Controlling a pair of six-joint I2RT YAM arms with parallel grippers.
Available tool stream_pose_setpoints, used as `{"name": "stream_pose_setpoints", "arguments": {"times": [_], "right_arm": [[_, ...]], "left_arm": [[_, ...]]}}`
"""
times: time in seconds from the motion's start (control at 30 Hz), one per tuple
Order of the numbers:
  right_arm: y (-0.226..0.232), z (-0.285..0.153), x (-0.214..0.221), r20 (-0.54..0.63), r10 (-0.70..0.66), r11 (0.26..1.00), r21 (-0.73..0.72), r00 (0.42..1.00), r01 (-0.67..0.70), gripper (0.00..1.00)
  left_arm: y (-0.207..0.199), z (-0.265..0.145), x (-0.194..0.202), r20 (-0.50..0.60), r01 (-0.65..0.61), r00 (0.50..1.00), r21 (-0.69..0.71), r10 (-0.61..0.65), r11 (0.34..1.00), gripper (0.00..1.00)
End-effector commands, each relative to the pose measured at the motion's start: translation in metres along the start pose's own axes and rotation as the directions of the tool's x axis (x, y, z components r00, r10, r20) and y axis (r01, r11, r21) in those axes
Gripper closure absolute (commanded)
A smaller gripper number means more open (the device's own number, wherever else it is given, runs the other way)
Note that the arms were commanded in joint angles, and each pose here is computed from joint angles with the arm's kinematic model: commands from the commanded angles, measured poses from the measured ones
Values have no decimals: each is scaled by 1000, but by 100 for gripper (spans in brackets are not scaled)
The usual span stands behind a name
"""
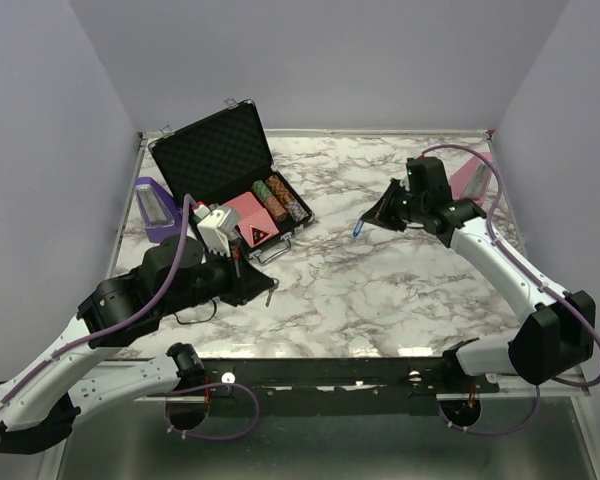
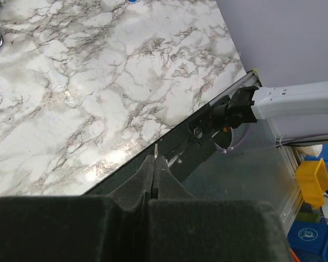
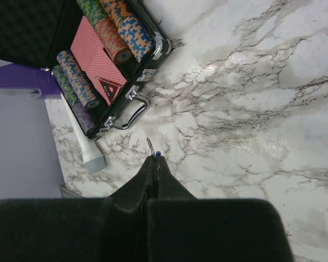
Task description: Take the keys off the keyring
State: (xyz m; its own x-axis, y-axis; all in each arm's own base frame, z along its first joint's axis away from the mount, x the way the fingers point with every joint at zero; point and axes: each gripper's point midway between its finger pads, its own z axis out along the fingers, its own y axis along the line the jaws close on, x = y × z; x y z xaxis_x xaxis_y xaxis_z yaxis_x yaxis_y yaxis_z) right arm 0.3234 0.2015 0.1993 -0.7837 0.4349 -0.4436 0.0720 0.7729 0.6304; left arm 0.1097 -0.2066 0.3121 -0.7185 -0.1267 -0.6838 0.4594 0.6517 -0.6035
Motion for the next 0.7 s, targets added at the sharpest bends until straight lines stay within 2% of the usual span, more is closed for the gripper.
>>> {"name": "stream_pose_setpoints", "arguments": {"times": [0.0, 0.03, 0.1, 0.27, 0.37, 0.67], "right_arm": [[25, -3, -12, -10, -12, 995, -94, 1000, 11, 99], [27, -3, -13, -14, -15, 995, -103, 1000, 14, 99], [32, -3, -15, -21, -26, 992, -122, 999, 23, 84], [40, -11, -21, 6, -46, 987, -155, 999, 46, 36], [44, -16, -22, 8, -60, 984, -168, 998, 60, 30], [36, -30, -9, 11, -74, 981, -178, 997, 75, 28]], "left_arm": [[-4, 1, -4, 15, 12, 1000, 14, -12, 1000, 100], [-4, 1, -5, 16, 13, 1000, 13, -13, 1000, 100], [-4, 2, -5, 14, 11, 1000, 13, -11, 1000, 100], [-4, 5, -5, 10, 18, 1000, 10, -18, 1000, 100], [-5, 5, -6, 14, 20, 1000, 13, -20, 1000, 100], [-11, 9, -6, -2, 21, 1000, 30, -21, 999, 100]]}}
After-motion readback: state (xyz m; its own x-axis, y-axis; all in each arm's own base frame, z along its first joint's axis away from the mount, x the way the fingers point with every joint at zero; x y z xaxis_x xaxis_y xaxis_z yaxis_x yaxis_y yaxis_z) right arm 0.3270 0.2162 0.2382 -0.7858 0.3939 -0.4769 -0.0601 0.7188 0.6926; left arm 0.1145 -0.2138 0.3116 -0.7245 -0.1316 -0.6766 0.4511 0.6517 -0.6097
